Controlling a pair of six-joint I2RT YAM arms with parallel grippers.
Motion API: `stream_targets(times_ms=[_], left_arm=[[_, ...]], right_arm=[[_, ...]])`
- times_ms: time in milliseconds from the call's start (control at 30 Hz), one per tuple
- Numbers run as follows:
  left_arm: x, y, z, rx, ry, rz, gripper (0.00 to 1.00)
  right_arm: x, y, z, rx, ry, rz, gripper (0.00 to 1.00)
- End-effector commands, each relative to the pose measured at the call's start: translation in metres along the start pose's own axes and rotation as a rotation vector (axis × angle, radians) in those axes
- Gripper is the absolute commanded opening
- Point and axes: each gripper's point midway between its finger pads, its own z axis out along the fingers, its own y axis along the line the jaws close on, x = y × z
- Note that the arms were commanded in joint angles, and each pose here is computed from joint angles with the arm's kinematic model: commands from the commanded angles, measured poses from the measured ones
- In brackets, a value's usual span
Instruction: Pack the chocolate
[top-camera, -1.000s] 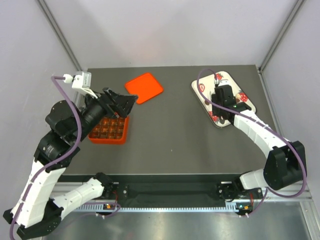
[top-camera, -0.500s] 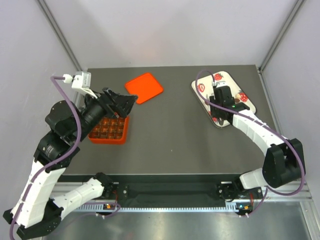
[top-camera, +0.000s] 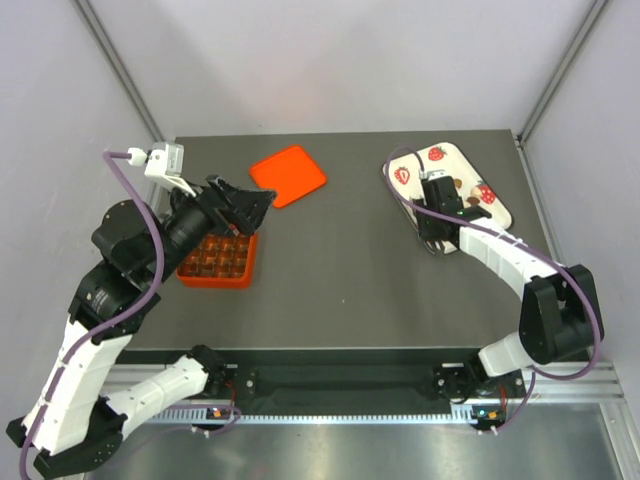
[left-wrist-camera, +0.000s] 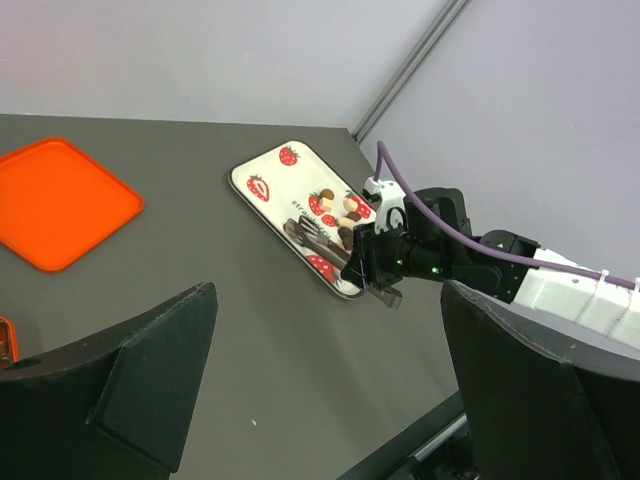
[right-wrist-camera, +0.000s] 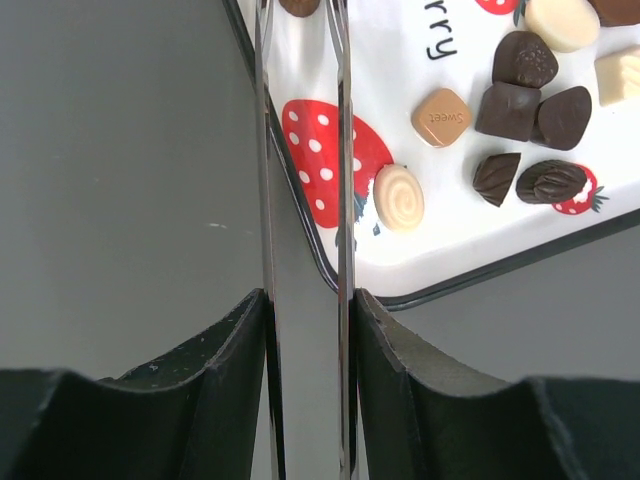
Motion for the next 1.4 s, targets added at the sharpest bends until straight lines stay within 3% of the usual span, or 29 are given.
stream_targets(times_ms=[0,433,833,1033,1200,1367], left_arm=[[-0.008,-0.004,0.001,0.02,-0.033,0.016,0.98],[-0.007,-0.003,0.002,0.013,-0.03,0.018,0.98],[-0.003,-0.001,0.005,0.013,-0.023,0.017,0.99],[0.0,-0.001,0.007,0.017,-0.015,0.013,0.99],[-0.002,-0.002,0.005,0.02,-0.023,0.011,0.98],[-0.01,-0.004,-0.002,0.027,-0.054,0.004,0.98]], right_arm=[[-0.014,-0.003,0.003,-0.001,-0.05,0.014,0.38],[-0.024,-0.002,-0.001,-0.013,-0.076,0.022,0.33],[-0.068,0.01,-0.059,-0.123,-0.234,0.099,0.31],[-0.08,0.058,-0.091,-0.329,-0.322,0.139,0.3],[-0.086,0.124,-0.123,-0.568,-0.425,0.134,0.31],[-0.071,0.19,-0.144,-0.723,-0.432,0.078,0.31]])
